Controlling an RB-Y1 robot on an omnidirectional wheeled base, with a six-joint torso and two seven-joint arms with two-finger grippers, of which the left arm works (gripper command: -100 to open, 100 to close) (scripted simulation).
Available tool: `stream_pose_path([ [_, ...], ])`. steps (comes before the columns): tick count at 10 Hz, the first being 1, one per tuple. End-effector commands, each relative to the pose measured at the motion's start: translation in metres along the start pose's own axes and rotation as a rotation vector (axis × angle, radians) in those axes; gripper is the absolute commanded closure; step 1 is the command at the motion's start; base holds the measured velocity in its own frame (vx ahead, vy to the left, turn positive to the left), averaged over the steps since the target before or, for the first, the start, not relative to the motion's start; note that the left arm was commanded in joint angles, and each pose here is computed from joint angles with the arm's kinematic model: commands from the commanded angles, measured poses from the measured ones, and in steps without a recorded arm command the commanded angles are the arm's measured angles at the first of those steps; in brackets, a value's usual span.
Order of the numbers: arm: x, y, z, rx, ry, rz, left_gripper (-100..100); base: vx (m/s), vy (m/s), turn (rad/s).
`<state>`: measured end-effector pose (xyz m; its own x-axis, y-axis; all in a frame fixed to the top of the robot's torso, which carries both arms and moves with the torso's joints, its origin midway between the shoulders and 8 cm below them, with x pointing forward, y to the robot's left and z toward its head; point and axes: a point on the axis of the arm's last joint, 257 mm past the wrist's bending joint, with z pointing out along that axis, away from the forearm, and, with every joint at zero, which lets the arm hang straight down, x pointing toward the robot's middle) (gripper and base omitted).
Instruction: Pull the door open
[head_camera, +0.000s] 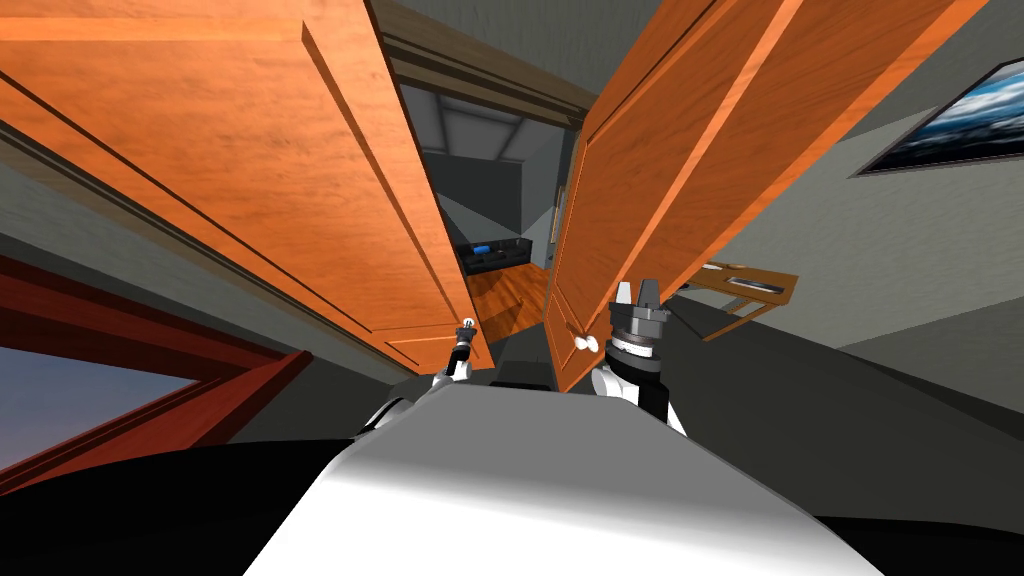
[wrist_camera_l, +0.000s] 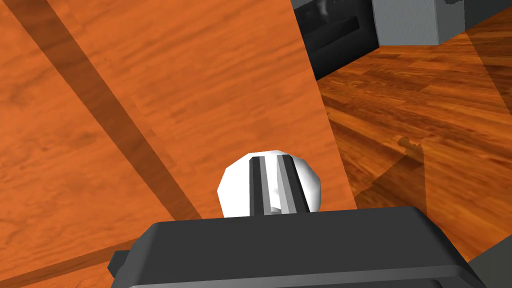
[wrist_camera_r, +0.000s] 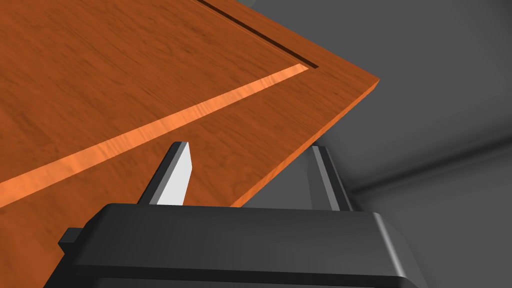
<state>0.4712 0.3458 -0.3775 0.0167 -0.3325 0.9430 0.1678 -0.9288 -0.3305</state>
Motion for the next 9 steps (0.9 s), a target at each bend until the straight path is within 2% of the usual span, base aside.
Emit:
stream_pose_path([
  [1, -0.015, 0.000, -0.0093, -0.001, -0.040, -0.051, 100, 0.037, 0.006, -0.002],
  [2, -0.015, 0.000, -0.0093, -0.001, -0.040, -0.051, 100, 0.023, 0.002, -0.006],
  [5, -0.016, -0.004, -0.0078, 0.012, -0.043, -0.139, 100, 0.026, 0.001, 0.001],
  [6, -0.003, -0.004, -0.0009, 0.013, -0.007, -0.147, -100, -0.082, -0.047, -0.093],
  [9, -0.006, -0.003, -0.0048, 0.009, -0.017, -0.205, -100, -0.169, -0.082, -0.044],
])
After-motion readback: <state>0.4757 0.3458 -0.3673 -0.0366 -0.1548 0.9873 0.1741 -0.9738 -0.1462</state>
